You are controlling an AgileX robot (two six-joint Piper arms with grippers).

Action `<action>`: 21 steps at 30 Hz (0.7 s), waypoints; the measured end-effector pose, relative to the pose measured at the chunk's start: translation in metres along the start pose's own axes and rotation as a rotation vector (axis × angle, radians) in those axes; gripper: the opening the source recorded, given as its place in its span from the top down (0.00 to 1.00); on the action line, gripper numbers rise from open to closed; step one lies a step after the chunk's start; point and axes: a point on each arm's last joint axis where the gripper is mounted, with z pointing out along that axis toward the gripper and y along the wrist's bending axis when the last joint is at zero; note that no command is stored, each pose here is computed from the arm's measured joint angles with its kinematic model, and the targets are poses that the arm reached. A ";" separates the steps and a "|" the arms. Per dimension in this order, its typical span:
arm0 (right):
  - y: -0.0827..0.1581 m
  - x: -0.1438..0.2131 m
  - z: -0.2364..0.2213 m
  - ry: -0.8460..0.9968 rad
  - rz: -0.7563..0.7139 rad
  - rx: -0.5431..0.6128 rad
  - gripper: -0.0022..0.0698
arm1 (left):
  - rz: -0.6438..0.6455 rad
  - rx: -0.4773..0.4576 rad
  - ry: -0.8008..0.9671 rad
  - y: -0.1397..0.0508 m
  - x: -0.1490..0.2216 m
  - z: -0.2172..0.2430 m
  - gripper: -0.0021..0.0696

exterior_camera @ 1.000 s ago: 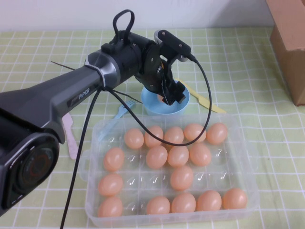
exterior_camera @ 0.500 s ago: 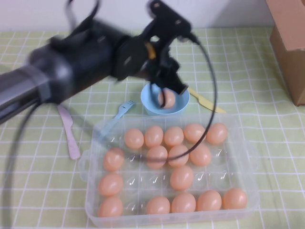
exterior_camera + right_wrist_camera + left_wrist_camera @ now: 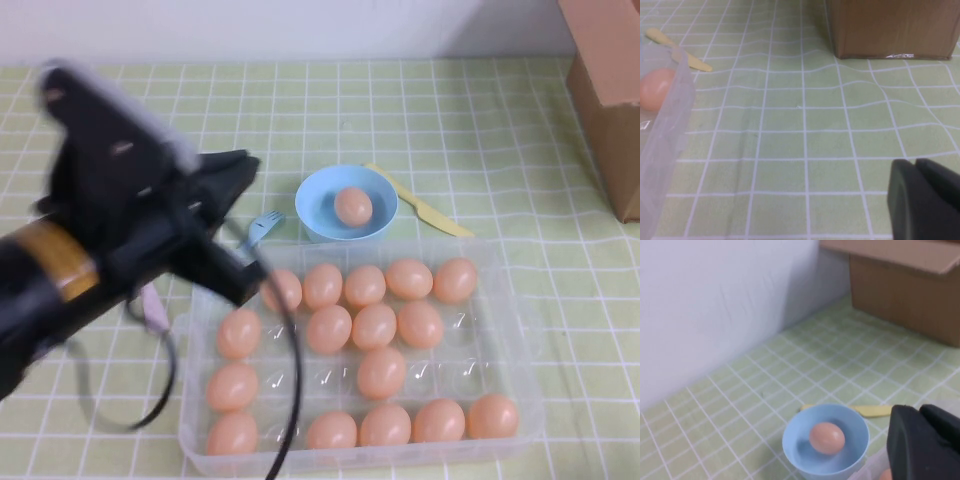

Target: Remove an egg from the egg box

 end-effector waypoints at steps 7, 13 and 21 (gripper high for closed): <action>0.000 0.000 0.000 0.000 0.000 0.000 0.99 | -0.014 -0.015 -0.019 0.000 0.007 -0.044 0.97; 0.000 0.000 0.000 0.000 0.000 0.000 0.99 | -0.014 -0.024 0.106 0.002 0.018 -0.051 0.97; 0.000 0.000 0.000 0.000 0.000 0.000 0.99 | -0.014 -0.024 0.065 0.000 0.024 -0.051 0.97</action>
